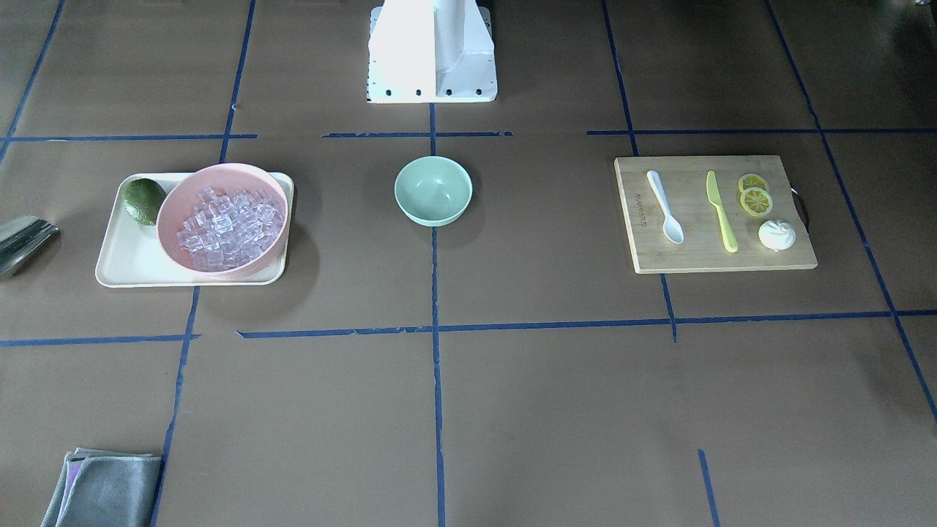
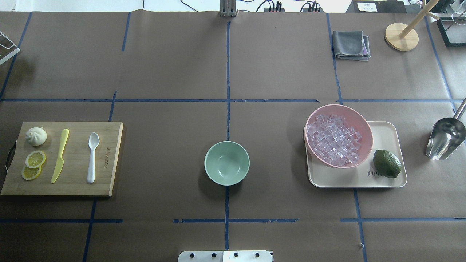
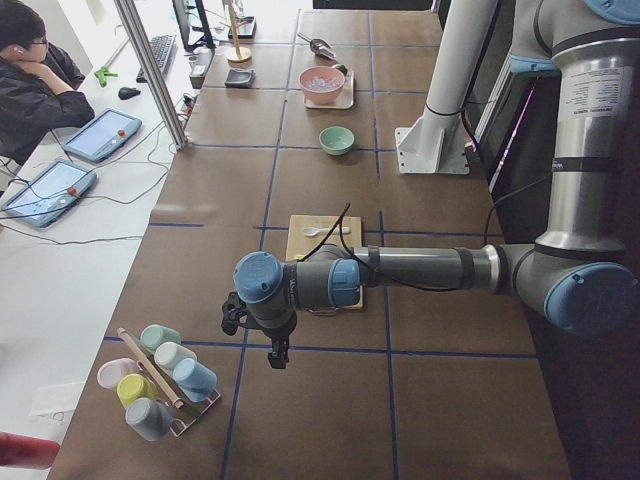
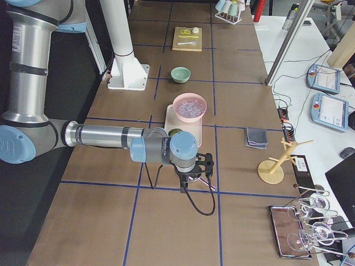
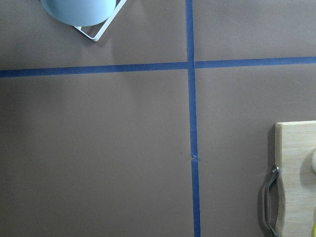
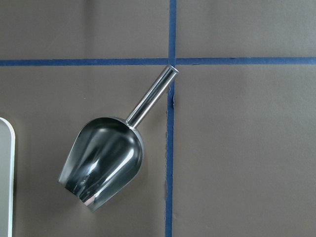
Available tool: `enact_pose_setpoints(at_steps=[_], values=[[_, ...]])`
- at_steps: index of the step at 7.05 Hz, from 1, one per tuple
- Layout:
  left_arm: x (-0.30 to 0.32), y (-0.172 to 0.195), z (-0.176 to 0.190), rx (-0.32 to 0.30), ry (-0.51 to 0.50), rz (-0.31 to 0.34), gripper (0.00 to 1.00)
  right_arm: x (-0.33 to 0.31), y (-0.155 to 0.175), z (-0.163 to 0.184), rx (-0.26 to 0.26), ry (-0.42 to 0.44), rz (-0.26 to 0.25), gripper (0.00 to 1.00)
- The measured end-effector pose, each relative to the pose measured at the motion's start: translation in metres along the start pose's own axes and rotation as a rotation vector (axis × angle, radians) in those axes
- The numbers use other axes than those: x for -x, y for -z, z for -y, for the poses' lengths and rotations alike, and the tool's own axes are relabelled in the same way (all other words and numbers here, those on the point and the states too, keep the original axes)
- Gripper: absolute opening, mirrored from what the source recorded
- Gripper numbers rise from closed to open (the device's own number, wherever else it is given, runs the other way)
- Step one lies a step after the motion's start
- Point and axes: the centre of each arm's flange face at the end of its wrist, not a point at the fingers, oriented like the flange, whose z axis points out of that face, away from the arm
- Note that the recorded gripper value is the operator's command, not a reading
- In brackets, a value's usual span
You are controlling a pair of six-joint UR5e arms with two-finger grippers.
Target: Put spoon and ice into bowl
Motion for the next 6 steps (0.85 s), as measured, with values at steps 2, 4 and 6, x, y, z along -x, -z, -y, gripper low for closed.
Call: enact_pose_setpoints(at_steps=[2, 4, 6], values=[[0.0001, 0.0, 0.0001, -0.001, -0.001, 0.0, 1.0, 0.0, -0.0001, -0.0004, -0.001, 0.001, 0.001, 0.99], [0.0002, -0.0003, -0.0002, 0.0, -0.002, 0.0, 1.0, 0.0, 0.0, -0.0005, -0.001, 0.0, 0.001, 0.99], [-0.0008, 0.0006, -0.0007, -0.003, -0.004, 0.0, 1.0, 0.0018, 0.0015, 0.0002, -0.004, -0.004, 0.001, 0.99]])
